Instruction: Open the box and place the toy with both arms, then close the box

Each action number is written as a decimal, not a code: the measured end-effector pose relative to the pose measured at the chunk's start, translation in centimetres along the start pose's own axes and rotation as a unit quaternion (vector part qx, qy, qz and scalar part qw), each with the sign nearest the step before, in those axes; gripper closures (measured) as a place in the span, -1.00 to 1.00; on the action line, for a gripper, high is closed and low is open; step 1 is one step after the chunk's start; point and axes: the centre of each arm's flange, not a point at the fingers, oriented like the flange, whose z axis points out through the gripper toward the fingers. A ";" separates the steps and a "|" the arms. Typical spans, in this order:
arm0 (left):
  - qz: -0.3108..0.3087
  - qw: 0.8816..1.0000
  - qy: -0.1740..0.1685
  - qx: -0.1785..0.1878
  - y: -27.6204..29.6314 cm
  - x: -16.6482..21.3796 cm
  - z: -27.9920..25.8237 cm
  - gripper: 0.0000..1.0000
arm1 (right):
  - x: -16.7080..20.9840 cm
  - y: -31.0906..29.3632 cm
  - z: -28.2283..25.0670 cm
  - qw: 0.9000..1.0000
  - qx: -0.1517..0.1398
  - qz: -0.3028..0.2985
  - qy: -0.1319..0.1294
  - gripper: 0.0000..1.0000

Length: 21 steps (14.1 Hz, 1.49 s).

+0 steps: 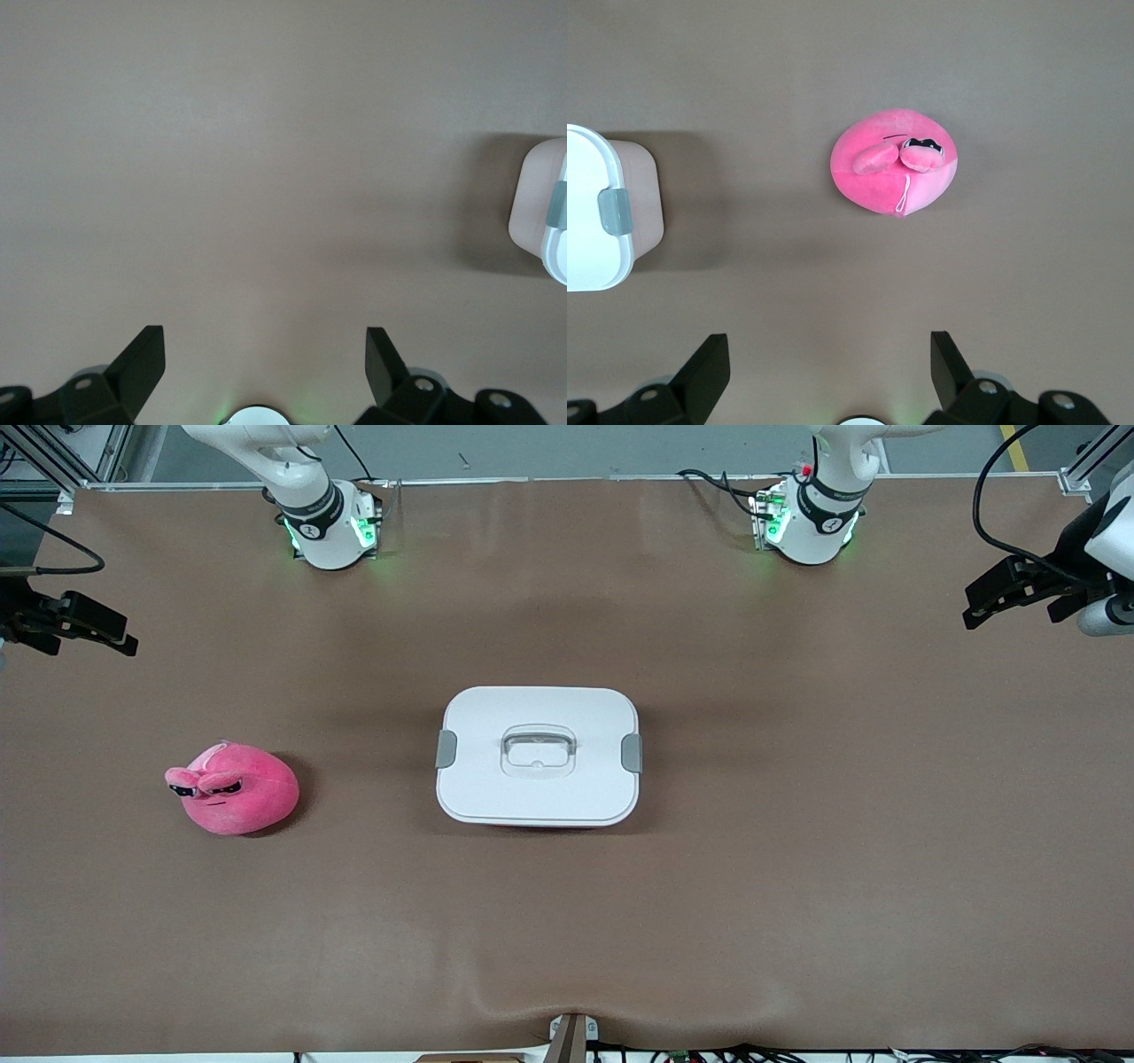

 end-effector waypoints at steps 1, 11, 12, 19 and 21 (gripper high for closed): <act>0.000 1.000 0.000 0.000 0.0 0.0 0.0 -1.00 | 0.0 0.0 0.0 1.000 0.000 0.000 0.000 -1.00; -0.002 1.000 -0.001 0.000 -0.2 0.1 0.1 -1.00 | 0.0 -0.1 0.0 1.000 0.000 -0.001 0.000 -1.00; -0.004 1.000 -0.002 0.000 -0.4 0.2 0.2 -1.00 | 0.0 -0.1 0.1 1.000 0.000 -0.001 -0.001 -1.00; -0.020 1.000 -0.012 0.000 -1.6 1.0 1.2 -1.00 | 0.8 -0.1 1.1 1.000 0.000 -0.001 -0.009 -1.00; -0.043 0.999 -0.017 0.000 -2.0 1.4 1.8 -1.00 | 2.1 0.3 2.4 1.000 -0.003 0.002 -0.008 -1.00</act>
